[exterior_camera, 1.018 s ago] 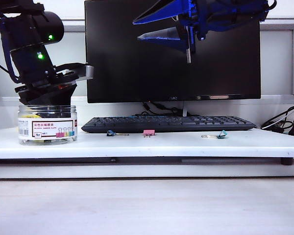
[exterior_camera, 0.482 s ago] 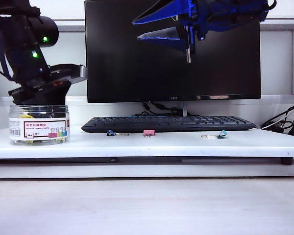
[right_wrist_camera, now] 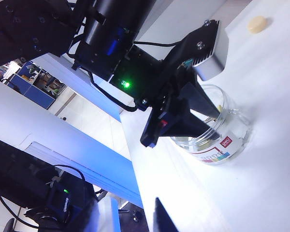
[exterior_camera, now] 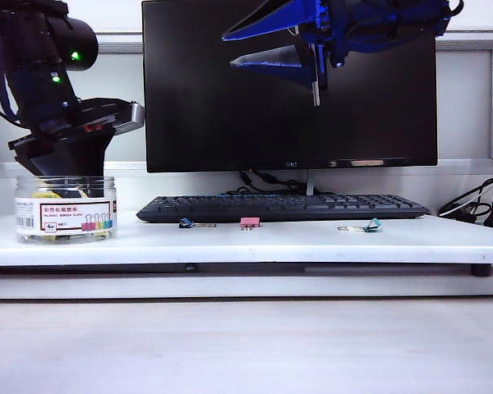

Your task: Take the clips out of the round transparent plastic box and place them on the table.

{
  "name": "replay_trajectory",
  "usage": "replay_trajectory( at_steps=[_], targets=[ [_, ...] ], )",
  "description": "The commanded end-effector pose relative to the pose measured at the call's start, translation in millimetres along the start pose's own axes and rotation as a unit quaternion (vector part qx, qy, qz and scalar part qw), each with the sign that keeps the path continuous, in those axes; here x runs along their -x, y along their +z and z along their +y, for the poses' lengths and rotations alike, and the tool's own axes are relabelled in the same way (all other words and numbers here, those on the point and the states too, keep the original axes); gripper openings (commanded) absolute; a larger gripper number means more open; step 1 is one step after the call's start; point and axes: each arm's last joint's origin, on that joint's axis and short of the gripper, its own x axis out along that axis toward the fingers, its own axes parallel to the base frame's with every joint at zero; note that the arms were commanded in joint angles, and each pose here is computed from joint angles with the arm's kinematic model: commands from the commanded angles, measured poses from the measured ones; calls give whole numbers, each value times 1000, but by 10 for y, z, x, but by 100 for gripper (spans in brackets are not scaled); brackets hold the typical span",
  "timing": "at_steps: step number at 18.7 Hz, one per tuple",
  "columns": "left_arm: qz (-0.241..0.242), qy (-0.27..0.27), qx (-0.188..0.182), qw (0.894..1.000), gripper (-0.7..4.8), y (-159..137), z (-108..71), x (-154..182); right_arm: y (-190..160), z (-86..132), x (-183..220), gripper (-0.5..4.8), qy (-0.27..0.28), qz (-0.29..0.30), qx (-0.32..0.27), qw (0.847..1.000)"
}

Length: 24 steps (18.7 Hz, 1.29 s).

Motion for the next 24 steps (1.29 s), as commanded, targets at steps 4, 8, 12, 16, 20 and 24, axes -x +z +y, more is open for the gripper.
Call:
replay_trajectory(
  at_steps=[4,8,12,16,20,24],
  targets=[
    [0,-26,3,1000,209,-11,-19,13,32,32,5,149,4,-6,15,1000],
    [10,-29,-2,1000,209,-31,-24,14,32,32,5,149,4,-5,15,1000],
    [16,-30,-5,999,209,-42,-27,14,32,32,5,148,4,-5,15,1000],
    [25,-8,-7,1000,209,-47,-13,4,32,32,5,149,4,-5,15,1000],
    [37,-10,-7,999,207,-52,3,-64,32,33,5,149,4,-6,15,1000],
    [52,7,-6,999,205,-55,32,-132,32,32,5,149,4,-5,21,1000]
  ],
)
